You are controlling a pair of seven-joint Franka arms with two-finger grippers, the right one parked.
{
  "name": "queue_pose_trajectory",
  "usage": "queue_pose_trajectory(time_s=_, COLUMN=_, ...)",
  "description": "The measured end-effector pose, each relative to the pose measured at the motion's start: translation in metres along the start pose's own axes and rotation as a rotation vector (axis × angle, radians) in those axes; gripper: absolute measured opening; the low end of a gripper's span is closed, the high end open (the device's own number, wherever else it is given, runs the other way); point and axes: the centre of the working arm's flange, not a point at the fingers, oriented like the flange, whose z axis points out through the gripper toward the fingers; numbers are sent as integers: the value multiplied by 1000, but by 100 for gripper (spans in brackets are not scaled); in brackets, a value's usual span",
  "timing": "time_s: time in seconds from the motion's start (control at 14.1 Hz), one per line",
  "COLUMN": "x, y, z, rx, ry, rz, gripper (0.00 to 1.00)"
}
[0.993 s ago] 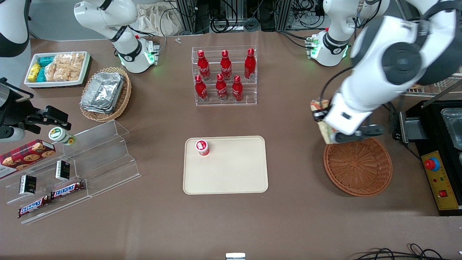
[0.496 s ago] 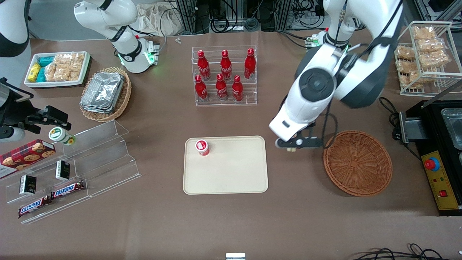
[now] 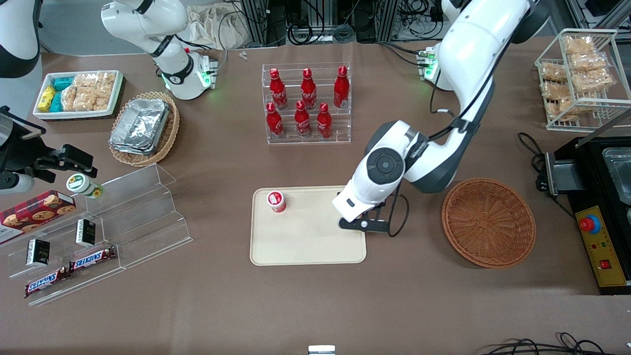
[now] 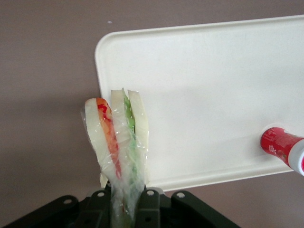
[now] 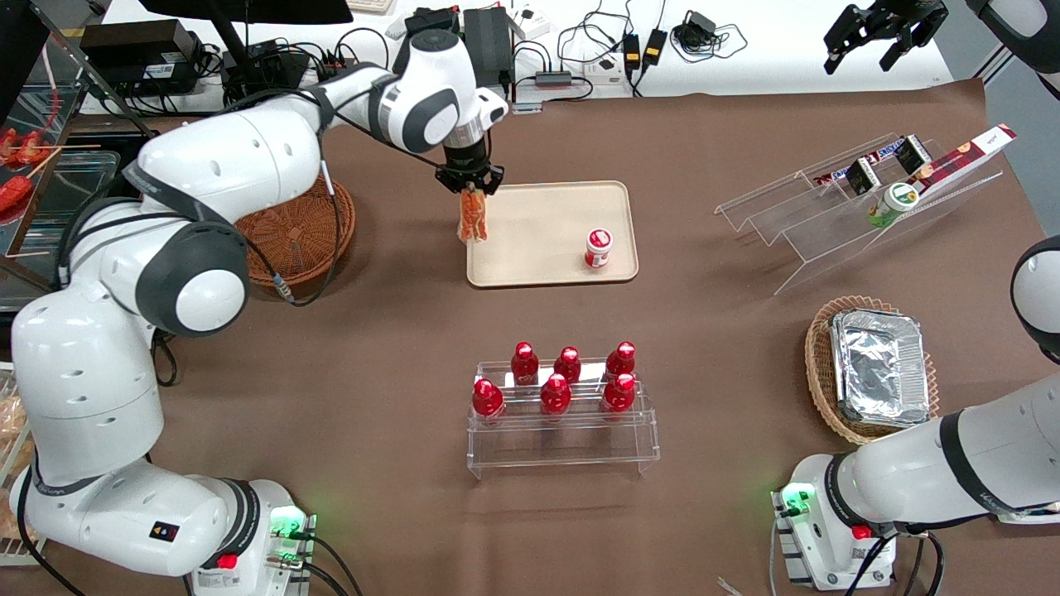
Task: Place sandwich from basket to tray
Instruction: 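Carry the sandwich over to the cream tray beside the red cup, then lower the sandwich onto the tray and open the left gripper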
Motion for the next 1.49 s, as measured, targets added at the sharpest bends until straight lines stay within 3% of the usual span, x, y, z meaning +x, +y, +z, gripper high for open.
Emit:
queue_pose_trajectory(time_s=0.28, x=0, y=1, z=57, rx=-2, ry=-45, rz=8, gripper=16)
queue_pose_trajectory(time_s=0.57, x=4, y=-1, z=82, rx=-16, ry=-43, rz=18, gripper=19)
queue_pose_trajectory(time_s=0.64, x=4, y=-1, z=84, rx=-19, ry=-40, rz=19, gripper=26)
queue_pose_trajectory(time_s=0.78, x=5, y=-1, z=85, rx=-24, ry=-34, rz=22, gripper=30)
queue_pose_trajectory(time_s=1.06, x=9, y=-1, z=78, rx=-30, ry=-21, rz=19, gripper=68)
queue_pose_trajectory(time_s=1.28, x=8, y=-9, z=52, rx=12, ry=-67, rz=13, gripper=99)
queue_pose_trajectory(time_s=1.49, x=1, y=-29, z=-10, rx=77, ry=-120, rz=-6, gripper=100)
